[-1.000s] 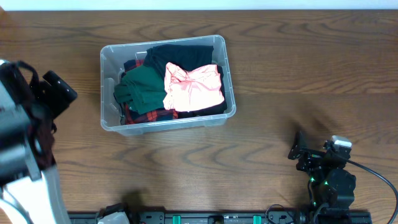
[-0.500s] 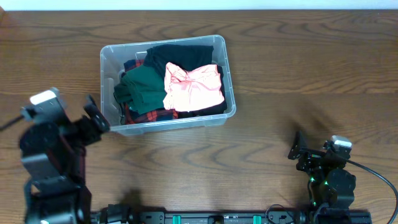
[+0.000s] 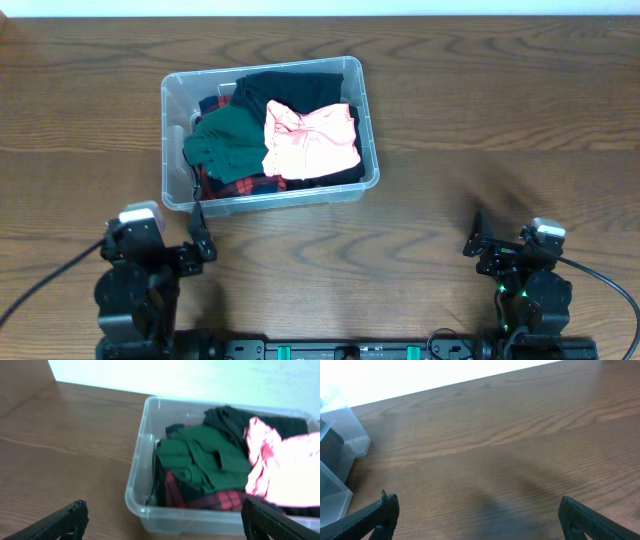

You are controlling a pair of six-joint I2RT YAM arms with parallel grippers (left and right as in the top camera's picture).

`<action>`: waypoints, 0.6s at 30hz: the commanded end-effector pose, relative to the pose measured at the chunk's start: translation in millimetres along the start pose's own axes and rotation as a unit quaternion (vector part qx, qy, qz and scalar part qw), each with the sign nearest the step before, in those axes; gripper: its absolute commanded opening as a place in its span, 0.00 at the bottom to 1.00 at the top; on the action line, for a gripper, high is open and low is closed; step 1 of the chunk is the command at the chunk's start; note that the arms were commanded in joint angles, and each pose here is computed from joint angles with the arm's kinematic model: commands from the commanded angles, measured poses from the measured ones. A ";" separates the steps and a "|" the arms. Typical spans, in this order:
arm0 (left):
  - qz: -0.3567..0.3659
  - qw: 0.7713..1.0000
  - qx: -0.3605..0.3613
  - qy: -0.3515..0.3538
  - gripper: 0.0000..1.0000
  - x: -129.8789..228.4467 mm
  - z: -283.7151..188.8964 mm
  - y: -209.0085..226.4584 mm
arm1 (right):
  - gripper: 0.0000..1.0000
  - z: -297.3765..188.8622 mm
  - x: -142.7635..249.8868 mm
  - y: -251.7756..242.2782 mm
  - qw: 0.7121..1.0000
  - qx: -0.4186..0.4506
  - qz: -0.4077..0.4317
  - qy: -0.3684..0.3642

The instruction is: Pack container

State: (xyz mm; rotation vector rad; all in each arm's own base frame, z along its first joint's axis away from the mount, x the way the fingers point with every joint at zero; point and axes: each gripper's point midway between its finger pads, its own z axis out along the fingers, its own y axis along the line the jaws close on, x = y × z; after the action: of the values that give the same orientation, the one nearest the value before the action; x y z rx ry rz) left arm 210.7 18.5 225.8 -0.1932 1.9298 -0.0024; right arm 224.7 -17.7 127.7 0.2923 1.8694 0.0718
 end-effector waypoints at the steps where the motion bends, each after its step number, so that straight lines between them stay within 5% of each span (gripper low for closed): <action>1: 0.007 1.000 0.014 -0.005 0.98 13.5 0.4 -3.4 | 0.99 0.1 -0.5 -2.3 1.000 0.005 0.009 -0.003; 18: 0.013 0.998 0.058 -0.033 0.98 51.9 13.7 -14.9 | 0.99 0.1 -0.6 -2.3 1.000 0.005 0.009 -0.004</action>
State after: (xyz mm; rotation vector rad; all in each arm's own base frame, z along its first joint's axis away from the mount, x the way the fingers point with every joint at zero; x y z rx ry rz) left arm 205.7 2.2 177.6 -0.1195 1.8634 -0.0763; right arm 224.7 -17.6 127.5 0.2920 1.8698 0.0721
